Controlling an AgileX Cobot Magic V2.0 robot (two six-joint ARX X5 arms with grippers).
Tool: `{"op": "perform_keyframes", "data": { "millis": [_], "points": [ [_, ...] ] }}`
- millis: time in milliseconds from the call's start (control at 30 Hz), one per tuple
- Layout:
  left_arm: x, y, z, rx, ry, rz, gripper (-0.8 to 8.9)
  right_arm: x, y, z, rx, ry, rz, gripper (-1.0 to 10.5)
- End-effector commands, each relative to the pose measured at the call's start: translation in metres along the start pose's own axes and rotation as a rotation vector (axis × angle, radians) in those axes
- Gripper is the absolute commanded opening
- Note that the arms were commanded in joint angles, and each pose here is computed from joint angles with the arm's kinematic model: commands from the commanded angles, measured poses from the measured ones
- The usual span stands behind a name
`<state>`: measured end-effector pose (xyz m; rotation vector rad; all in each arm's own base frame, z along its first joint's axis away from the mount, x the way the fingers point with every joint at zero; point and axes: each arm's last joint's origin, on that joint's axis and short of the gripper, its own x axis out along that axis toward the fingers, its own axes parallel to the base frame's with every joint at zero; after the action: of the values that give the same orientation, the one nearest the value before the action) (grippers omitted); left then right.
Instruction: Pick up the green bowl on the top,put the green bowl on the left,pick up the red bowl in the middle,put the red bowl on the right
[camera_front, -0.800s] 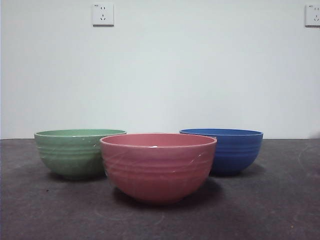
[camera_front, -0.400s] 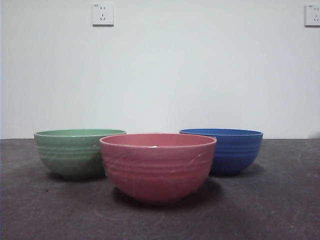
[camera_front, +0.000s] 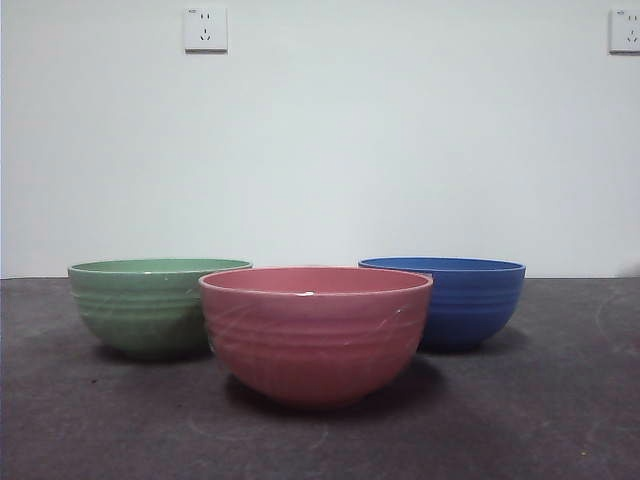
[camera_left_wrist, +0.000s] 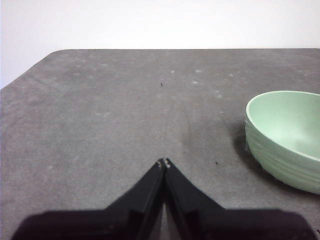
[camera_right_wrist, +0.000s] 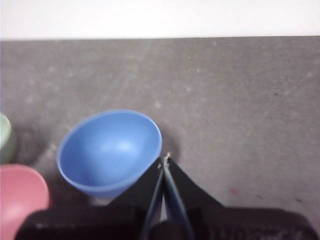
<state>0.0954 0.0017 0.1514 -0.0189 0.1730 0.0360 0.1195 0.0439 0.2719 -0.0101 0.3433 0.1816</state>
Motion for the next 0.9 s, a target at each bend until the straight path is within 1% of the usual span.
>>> {"op": "perform_keyframes", "data": {
  "millis": [33,200,300,333,400,500,667,900],
  "points": [
    [0.001,0.000,-0.004,-0.007,0.014,0.001,-0.04,-0.020,-0.011,-0.008,-0.060,-0.030,-0.064,0.0],
    [0.001,0.000,-0.004,-0.007,0.014,0.001,-0.04,-0.033,-0.024,-0.041,-0.007,-0.136,-0.048,0.0],
    [0.001,0.000,-0.004,-0.007,0.014,0.002,-0.04,-0.023,-0.029,-0.066,0.009,-0.145,-0.097,0.0],
    [0.001,0.000,-0.004,-0.007,0.014,0.004,-0.04,-0.019,-0.030,-0.073,0.013,-0.142,-0.098,0.0],
    [0.001,0.000,-0.004,-0.007,0.014,0.001,-0.04,-0.009,-0.031,-0.088,0.012,-0.138,-0.049,0.0],
    [0.001,0.000,-0.004,-0.007,0.014,0.001,-0.04,0.002,-0.031,-0.106,0.013,-0.129,-0.029,0.0],
    [0.001,0.000,-0.004,-0.007,0.014,0.001,-0.04,0.010,-0.032,-0.124,0.014,-0.126,-0.028,0.0],
    [0.001,0.000,-0.004,-0.007,0.014,0.002,-0.04,0.010,-0.032,-0.124,0.013,-0.131,-0.036,0.0]
  ]
}}
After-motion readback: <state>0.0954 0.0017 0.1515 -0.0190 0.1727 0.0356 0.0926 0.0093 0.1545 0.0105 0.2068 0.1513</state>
